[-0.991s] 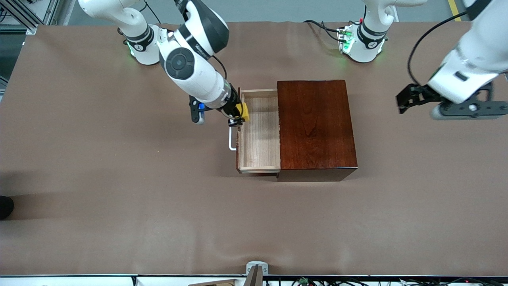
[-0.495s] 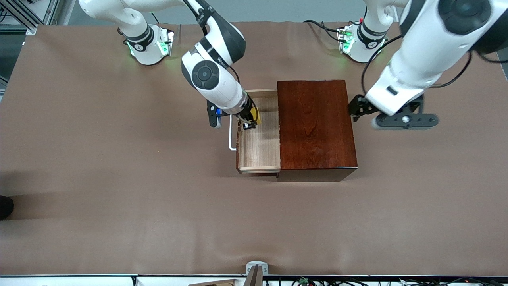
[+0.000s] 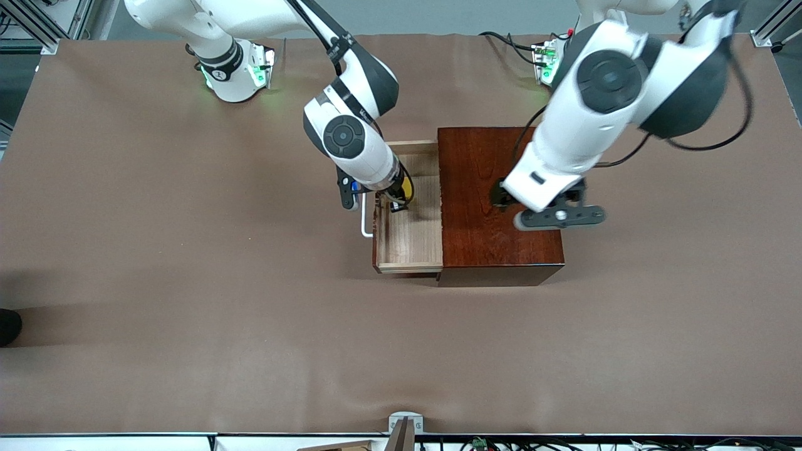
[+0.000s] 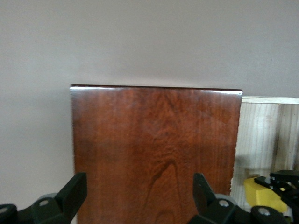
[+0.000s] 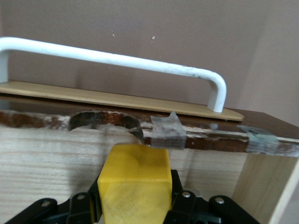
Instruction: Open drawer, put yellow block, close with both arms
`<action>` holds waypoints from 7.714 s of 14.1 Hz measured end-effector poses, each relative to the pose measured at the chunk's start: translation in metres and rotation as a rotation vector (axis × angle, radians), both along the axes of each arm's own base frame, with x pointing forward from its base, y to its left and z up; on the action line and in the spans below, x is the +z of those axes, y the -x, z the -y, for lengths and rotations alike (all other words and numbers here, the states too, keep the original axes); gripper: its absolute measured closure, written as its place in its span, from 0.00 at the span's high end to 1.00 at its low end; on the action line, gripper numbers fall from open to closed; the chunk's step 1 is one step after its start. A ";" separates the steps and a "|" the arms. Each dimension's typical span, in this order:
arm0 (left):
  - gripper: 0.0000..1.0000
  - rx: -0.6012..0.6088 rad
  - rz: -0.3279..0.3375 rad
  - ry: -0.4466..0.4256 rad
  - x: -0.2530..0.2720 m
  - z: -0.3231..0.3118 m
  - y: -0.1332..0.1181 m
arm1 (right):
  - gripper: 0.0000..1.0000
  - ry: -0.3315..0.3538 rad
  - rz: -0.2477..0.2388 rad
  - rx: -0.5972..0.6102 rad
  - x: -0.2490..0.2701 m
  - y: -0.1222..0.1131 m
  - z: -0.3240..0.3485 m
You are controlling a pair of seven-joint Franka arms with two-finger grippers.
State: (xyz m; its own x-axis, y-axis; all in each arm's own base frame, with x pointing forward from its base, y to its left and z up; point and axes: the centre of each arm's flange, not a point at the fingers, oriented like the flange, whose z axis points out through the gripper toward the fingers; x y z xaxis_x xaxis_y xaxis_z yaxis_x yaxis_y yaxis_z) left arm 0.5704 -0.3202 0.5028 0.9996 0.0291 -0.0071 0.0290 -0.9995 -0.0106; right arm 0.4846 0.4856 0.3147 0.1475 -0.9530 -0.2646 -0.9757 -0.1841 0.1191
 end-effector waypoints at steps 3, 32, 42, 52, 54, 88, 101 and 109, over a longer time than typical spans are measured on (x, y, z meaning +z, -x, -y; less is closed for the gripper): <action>1.00 0.003 -0.011 0.001 -0.020 0.023 0.004 | 0.56 0.005 -0.003 -0.003 -0.005 -0.001 0.000; 1.00 1.039 0.026 0.452 -0.118 0.274 0.081 | 1.00 0.112 -0.105 0.202 0.202 -0.102 0.212; 1.00 1.119 0.103 0.430 -0.208 0.314 0.105 | 1.00 0.014 -0.094 0.419 0.247 -0.110 0.345; 1.00 1.226 0.144 0.249 -0.212 0.296 0.092 | 1.00 -0.078 0.053 0.845 0.285 -0.105 0.467; 1.00 1.247 0.149 0.197 -0.212 0.291 0.090 | 1.00 -0.075 0.073 0.962 0.291 -0.102 0.484; 1.00 0.757 0.169 -0.023 0.082 0.026 -0.001 | 1.00 -0.058 0.270 1.359 0.302 -0.048 0.535; 1.00 0.234 0.023 -0.064 0.171 -0.253 -0.004 | 1.00 -0.032 0.247 1.372 0.302 -0.048 0.534; 1.00 0.020 0.023 -0.043 0.170 -0.317 0.042 | 1.00 -0.034 0.245 1.372 0.301 -0.048 0.534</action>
